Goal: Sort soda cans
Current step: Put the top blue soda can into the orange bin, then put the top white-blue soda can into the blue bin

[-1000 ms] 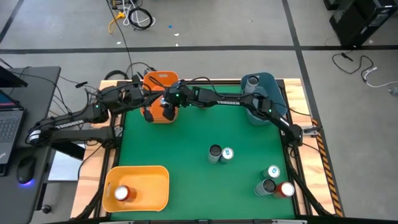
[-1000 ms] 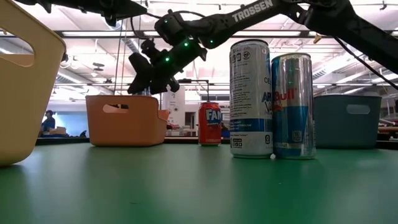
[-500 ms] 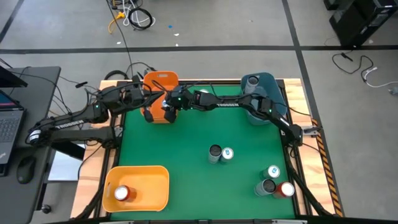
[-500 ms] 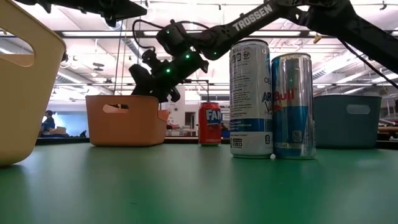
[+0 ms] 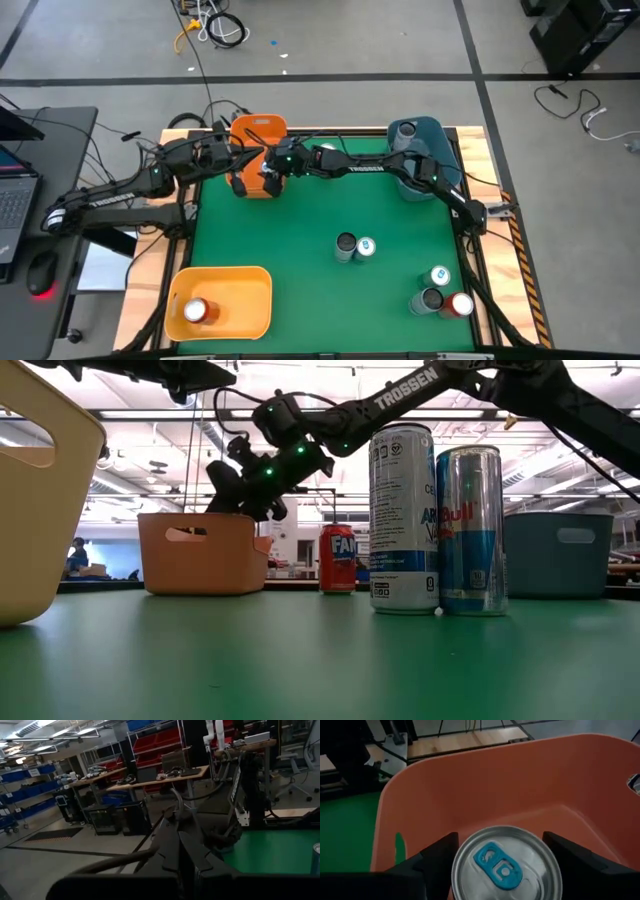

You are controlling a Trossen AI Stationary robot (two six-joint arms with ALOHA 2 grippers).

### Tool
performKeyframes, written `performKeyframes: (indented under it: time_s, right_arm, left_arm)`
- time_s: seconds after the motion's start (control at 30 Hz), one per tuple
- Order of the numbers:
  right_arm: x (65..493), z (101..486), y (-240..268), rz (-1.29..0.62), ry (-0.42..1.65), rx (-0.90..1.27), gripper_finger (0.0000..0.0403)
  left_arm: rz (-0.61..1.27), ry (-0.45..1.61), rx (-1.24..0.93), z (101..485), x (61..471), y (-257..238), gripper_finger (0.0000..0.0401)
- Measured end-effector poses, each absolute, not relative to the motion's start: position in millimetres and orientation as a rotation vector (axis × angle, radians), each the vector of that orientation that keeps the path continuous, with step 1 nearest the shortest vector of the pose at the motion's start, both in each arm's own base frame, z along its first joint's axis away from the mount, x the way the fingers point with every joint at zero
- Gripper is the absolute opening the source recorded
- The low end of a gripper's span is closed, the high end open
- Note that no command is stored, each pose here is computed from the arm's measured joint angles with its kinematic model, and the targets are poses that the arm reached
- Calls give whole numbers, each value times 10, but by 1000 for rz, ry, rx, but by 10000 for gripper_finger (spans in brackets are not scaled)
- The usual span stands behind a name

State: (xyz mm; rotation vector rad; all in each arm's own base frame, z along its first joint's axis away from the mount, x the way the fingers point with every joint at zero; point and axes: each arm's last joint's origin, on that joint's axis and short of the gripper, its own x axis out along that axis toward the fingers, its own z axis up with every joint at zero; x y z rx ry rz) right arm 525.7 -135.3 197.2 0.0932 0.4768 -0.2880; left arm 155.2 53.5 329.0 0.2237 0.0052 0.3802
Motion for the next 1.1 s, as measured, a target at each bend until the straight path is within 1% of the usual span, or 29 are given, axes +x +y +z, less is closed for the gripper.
performKeyframes:
  time_s: [0.33, 0.57, 0.8, 1.1]
  right_arm:
    - [5296, 2132, -1342, -281, 438, 72, 311]
    - [5313, 2146, -1280, -263, 438, 42, 331]
    - [5333, 2157, -1211, -244, 433, 11, 335]
    - [5362, 2376, -1187, -228, 427, -41, 336]
  left_arm:
    - [379, 14, 223, 3281, 1552, 535, 0]
    - [378, 22, 222, 3273, 1552, 535, 0]
    - [377, 30, 210, 3264, 1553, 535, 1]
    - [377, 30, 208, 3264, 1553, 535, 1]
